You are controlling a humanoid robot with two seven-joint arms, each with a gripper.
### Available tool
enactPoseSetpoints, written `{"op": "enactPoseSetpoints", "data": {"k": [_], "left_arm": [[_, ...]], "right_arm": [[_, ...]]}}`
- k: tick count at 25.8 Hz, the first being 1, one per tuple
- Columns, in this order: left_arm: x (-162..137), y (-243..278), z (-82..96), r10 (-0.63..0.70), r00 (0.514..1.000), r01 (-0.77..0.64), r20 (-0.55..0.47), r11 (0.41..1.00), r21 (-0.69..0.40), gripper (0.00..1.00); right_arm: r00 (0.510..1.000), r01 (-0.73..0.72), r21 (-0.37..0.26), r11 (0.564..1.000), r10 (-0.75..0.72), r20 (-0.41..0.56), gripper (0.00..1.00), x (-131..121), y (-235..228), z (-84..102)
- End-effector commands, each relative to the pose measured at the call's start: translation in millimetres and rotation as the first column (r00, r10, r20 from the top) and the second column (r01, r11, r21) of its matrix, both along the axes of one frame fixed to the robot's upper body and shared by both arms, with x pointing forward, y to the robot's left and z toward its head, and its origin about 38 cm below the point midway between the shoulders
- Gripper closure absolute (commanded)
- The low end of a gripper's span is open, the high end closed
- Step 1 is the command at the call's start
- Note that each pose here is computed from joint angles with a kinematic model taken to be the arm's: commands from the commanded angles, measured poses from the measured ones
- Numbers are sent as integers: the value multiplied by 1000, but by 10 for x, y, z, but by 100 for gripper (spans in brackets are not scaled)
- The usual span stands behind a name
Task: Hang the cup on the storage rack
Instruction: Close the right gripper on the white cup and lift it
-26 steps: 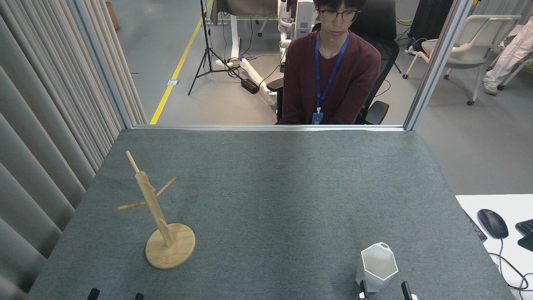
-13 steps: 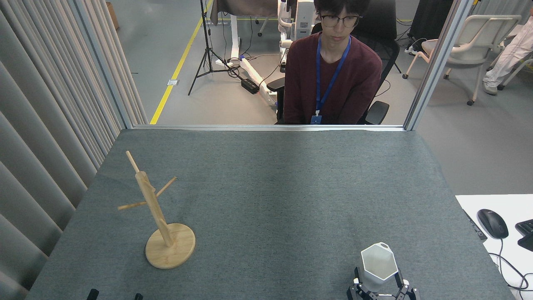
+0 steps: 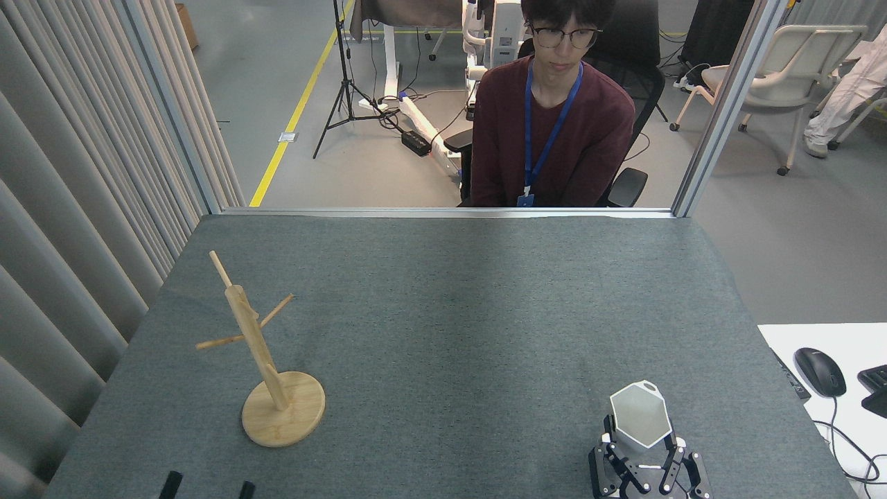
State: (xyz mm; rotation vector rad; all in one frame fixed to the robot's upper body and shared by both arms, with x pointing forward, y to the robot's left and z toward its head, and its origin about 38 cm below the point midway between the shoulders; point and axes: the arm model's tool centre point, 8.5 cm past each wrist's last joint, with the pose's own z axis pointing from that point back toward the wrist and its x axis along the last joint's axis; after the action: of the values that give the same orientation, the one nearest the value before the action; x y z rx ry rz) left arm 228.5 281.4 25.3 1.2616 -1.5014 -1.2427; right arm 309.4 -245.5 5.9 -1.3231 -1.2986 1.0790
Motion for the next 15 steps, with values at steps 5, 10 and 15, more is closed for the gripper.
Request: {"op": "enactPoseSetpoints", "data": {"k": [5, 10, 15], "left_arm": [[125, -1158, -128, -309, 951, 307, -8, 943, 131, 0], [165, -1749, -175, -415, 909, 410, -27, 883, 228, 0], [129, -2035, -251, -460, 885, 462, -77, 843, 275, 0]], "right_arm": [[980, -142, 45, 989, 134, 147, 69, 85, 927, 497], [944, -291, -9, 957, 288, 162, 68, -91, 1650, 579], [921, -352, -31, 936, 352, 166, 68, -194, 1948, 593]]}}
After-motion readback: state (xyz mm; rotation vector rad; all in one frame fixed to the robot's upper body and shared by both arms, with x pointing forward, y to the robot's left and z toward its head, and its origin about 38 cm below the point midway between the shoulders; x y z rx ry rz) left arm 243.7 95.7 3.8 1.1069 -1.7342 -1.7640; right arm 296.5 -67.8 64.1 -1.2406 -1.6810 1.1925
